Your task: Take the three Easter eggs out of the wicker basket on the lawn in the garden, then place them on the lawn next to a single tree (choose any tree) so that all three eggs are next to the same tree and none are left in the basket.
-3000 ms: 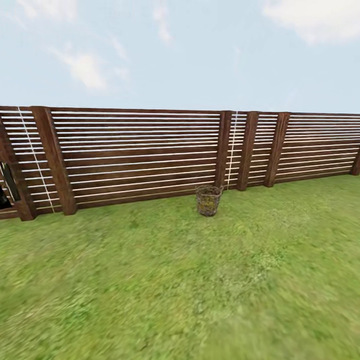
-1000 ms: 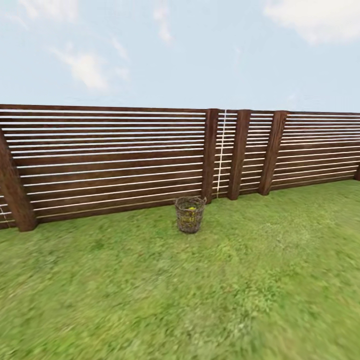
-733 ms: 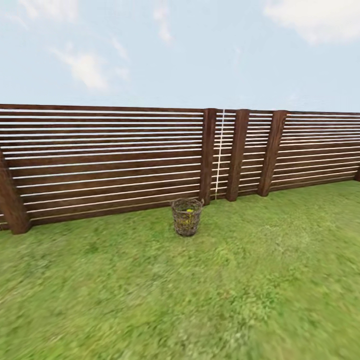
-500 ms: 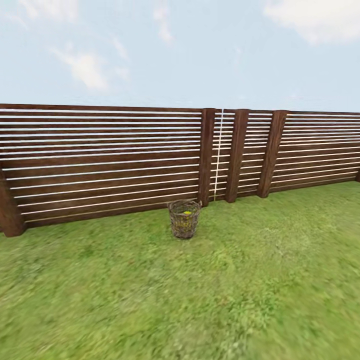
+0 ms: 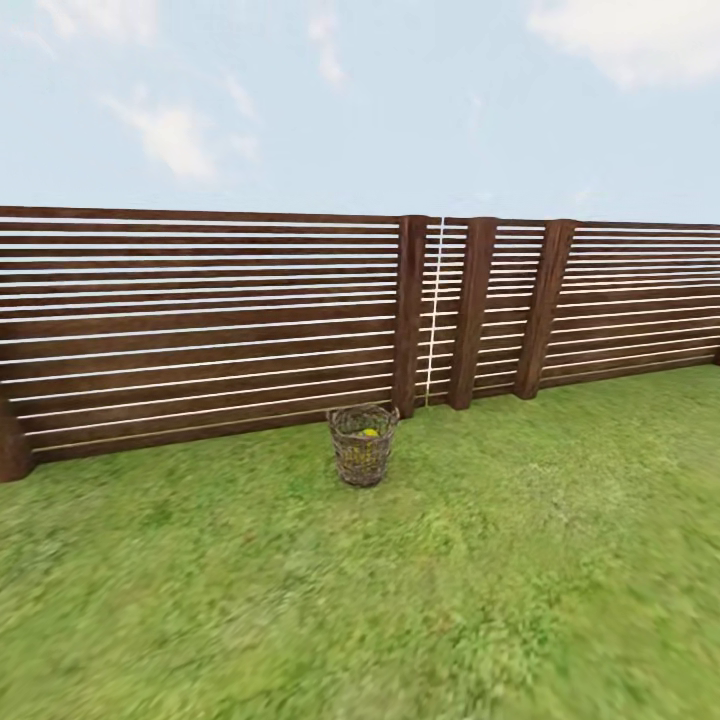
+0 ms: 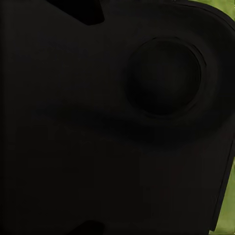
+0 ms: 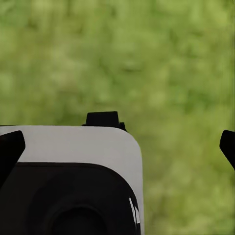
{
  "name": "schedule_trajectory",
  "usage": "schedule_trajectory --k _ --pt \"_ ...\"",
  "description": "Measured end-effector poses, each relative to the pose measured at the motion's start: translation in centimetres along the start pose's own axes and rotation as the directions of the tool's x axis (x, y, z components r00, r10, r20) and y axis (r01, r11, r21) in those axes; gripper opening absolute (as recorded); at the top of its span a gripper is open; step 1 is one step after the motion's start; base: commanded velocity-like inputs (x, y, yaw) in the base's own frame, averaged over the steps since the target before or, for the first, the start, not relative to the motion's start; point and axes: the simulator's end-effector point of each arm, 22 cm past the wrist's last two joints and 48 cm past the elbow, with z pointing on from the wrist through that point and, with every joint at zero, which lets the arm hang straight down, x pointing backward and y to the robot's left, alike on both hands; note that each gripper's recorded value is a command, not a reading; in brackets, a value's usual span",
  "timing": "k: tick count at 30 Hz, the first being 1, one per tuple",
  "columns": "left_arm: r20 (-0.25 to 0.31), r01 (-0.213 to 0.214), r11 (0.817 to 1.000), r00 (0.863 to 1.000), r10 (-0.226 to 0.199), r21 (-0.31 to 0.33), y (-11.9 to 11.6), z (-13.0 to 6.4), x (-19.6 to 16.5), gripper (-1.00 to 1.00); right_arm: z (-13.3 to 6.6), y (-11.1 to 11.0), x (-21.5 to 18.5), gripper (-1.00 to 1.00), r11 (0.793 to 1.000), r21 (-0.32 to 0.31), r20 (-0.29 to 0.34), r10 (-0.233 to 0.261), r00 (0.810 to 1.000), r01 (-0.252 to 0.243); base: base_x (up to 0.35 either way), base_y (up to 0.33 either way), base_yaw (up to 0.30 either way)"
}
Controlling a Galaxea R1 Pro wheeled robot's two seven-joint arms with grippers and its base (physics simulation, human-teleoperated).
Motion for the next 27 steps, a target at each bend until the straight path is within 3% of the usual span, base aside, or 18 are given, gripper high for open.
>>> schedule_trajectory --k 12,27 --pt "0.0 0.0 1.0 1.0 0.0 0.002 -0.06 0.0 0.0 1.0 -0.01 -0.01 0.05 1.0 1.0 0.0 -0.001 0.0 1.0 0.0 0.044 -0.002 0.0" --pt "0.001 0.0 1.0 1.0 0.0 0.004 -0.13 -0.01 0.0 1.0 -0.03 -0.01 0.06 1.0 1.0 0.0 -0.001 0.0 1.0 0.0 0.296 0.0 0.0"
